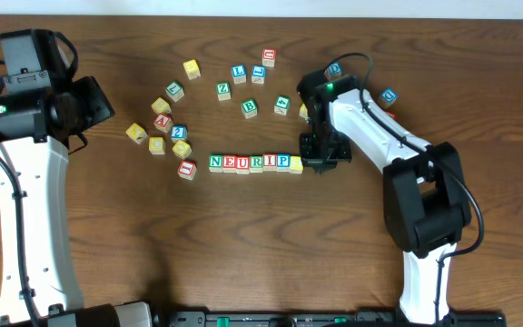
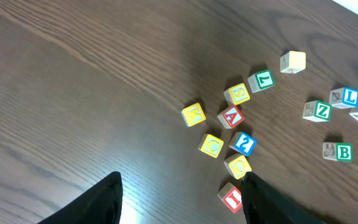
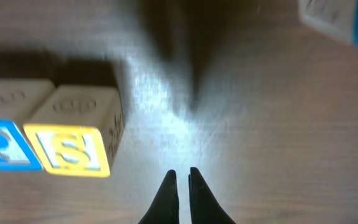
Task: Spell out NEURIPS
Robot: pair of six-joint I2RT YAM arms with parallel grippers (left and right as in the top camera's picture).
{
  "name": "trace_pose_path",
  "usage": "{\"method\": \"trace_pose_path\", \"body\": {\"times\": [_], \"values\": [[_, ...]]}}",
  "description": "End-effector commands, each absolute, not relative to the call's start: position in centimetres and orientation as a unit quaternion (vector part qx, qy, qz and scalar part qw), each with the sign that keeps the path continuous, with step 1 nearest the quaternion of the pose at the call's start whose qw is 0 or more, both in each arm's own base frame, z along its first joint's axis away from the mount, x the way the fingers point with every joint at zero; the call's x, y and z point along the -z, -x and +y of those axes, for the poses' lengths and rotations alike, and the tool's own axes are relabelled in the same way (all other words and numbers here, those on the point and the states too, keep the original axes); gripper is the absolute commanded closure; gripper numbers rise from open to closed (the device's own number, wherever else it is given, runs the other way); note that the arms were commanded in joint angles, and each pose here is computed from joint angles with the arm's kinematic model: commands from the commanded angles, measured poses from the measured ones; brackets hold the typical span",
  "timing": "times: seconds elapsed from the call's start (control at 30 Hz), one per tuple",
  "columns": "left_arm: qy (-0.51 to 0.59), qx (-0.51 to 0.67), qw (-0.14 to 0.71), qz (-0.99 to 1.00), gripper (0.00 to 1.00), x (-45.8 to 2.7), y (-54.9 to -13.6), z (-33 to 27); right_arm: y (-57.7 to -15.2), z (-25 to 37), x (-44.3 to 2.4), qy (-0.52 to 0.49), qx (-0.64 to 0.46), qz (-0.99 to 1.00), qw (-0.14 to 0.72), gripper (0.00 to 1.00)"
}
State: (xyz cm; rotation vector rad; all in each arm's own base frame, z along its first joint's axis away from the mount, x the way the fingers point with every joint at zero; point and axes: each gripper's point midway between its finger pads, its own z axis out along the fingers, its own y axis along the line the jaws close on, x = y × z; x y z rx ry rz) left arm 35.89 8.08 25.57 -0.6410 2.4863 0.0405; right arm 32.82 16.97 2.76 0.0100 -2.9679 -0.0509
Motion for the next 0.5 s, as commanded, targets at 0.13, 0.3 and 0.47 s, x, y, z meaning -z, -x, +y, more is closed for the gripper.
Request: {"method": "trace_pose_path", "body": {"times": [0.13,0.3,0.47], "values": [[0.233,-0.023,0.285,0.93,0.4,-25.8,-36.2,8.4,-30.8,18.6,-3.5,-0.022,0.015,-0.994,0.103,0.98],[0.233,-0.023,0.285,0.93,0.4,-25.8,-36.2,8.4,-30.3,20.1,-3.4,-0.043,0.017,-0.994,0.096,0.98],[0.233,-0.023,0.285,0.93,0.4,-25.8,-36.2,8.4,-30.6,21.2,-3.3,-0.048,0.014,-0.996,0.075,0.98]]}}
